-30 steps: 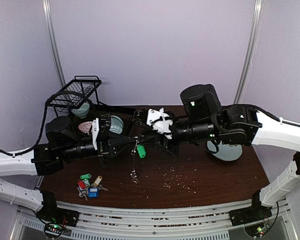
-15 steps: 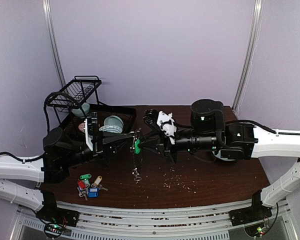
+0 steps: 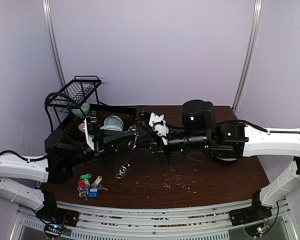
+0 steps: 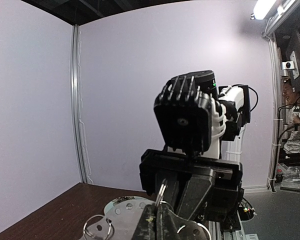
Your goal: Put the keys on the keyring
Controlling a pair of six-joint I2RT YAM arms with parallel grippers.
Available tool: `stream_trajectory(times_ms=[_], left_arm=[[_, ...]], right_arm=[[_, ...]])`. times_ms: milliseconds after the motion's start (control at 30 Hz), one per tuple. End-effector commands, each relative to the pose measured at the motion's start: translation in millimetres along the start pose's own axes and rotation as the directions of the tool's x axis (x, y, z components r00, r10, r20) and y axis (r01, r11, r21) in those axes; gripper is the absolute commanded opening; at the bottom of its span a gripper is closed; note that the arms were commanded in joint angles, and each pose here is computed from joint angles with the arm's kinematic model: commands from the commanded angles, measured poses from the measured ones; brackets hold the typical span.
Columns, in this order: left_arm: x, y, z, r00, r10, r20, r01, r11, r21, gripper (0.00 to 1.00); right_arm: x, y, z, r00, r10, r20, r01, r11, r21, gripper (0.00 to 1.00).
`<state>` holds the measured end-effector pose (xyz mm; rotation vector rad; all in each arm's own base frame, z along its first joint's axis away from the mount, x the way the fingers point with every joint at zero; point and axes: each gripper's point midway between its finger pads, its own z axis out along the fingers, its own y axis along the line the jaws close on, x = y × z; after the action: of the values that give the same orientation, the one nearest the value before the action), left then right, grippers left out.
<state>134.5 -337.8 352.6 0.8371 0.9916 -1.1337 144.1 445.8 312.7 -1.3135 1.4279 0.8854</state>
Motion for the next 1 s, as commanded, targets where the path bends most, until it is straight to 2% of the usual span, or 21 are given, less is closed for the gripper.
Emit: stream_trajectory(times_ms=[0, 400, 533, 667, 767, 867, 967], left_arm=[[-12.2, -4.9, 1.9, 0.998, 0.029, 0.061, -0.030, 0.999, 0.016, 0.00], [-2.8, 6.5, -7.6, 0.995, 0.095, -0.017, -0.096, 0.993, -0.063, 0.00], [-3.8, 6.2, -8.2, 0.995, 0.103, -0.018, -0.104, 0.993, -0.062, 0.00], [-5.6, 5.6, -8.4, 0.995, 0.101, -0.010, -0.101, 0.993, -0.061, 0.00], [-6.6, 4.8, -7.9, 0.995, 0.095, -0.002, -0.095, 0.994, -0.057, 0.00], [-5.9, 4.0, -7.6, 0.996, 0.093, -0.002, -0.093, 0.994, -0.052, 0.00], [-5.6, 3.7, -7.7, 0.995, 0.096, -0.003, -0.096, 0.994, -0.050, 0.00]], right_arm=[[-12.1, 1.1, 1.0, 1.000, -0.017, -0.007, 0.017, 1.000, -0.023, 0.04], [-36.0, -23.1, -56.3, 0.997, -0.049, 0.068, 0.041, 0.994, 0.104, 0.18], [-50.3, -24.9, -55.9, 0.993, -0.060, 0.098, 0.049, 0.993, 0.106, 0.21], [-56.6, -15.8, -43.8, 0.991, -0.056, 0.119, 0.053, 0.998, 0.034, 0.22], [-55.1, -11.4, -34.5, 0.991, -0.039, 0.126, 0.040, 0.999, -0.005, 0.29], [-55.2, -8.9, -29.4, 0.990, -0.030, 0.140, 0.034, 0.999, -0.025, 0.27], [-55.0, -8.0, -25.7, 0.989, -0.022, 0.145, 0.028, 0.999, -0.035, 0.13]])
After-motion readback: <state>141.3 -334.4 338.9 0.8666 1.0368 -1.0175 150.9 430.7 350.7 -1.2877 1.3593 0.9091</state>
